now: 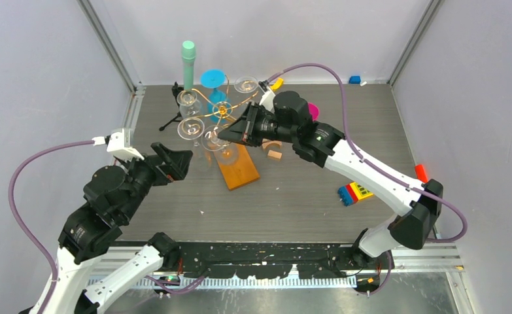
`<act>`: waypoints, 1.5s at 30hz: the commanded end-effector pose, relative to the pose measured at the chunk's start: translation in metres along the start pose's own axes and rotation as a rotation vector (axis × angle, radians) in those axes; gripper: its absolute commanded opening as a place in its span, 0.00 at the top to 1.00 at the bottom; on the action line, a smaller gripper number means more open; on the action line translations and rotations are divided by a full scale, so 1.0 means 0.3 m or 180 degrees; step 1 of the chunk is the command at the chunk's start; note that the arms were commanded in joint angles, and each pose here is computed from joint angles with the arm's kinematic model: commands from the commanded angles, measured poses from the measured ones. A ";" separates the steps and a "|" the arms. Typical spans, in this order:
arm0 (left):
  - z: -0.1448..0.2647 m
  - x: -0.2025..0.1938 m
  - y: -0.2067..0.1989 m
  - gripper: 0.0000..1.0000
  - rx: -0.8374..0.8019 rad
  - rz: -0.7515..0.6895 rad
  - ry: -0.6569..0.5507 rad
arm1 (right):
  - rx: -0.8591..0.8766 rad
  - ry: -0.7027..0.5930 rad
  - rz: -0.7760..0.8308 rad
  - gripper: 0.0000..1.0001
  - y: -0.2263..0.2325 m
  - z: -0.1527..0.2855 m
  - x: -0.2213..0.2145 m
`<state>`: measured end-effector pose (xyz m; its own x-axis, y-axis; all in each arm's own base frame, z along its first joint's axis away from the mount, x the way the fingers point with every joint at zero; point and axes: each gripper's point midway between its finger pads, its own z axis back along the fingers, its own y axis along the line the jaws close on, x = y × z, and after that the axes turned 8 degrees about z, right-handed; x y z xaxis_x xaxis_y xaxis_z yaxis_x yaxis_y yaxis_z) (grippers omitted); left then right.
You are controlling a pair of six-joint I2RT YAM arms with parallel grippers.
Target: Take the wine glass off the wine glass rack
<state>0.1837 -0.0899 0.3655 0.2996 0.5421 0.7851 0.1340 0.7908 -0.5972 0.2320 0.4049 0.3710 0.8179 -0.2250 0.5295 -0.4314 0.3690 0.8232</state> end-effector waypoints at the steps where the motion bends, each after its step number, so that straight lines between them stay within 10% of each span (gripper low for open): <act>1: 0.007 0.016 0.008 0.00 0.0026 -0.0029 -0.0068 | 0.0342 -0.0293 0.0232 1.00 0.133 -0.004 0.094; 25: -0.033 -0.061 -0.086 0.00 -0.0269 -0.0125 0.0445 | -0.0405 -0.1347 0.0125 1.00 0.038 0.130 0.274; 45: -0.009 -0.165 -0.389 0.01 -0.1538 0.0737 0.1209 | 0.0113 -0.0891 -0.0243 1.00 0.094 0.338 0.076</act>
<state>0.1632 -0.1769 0.3703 0.6068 0.4834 0.6309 0.3236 0.5748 -0.7516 0.2285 0.3258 0.3837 0.7044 -0.4889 0.5145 -0.2991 0.4530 0.8399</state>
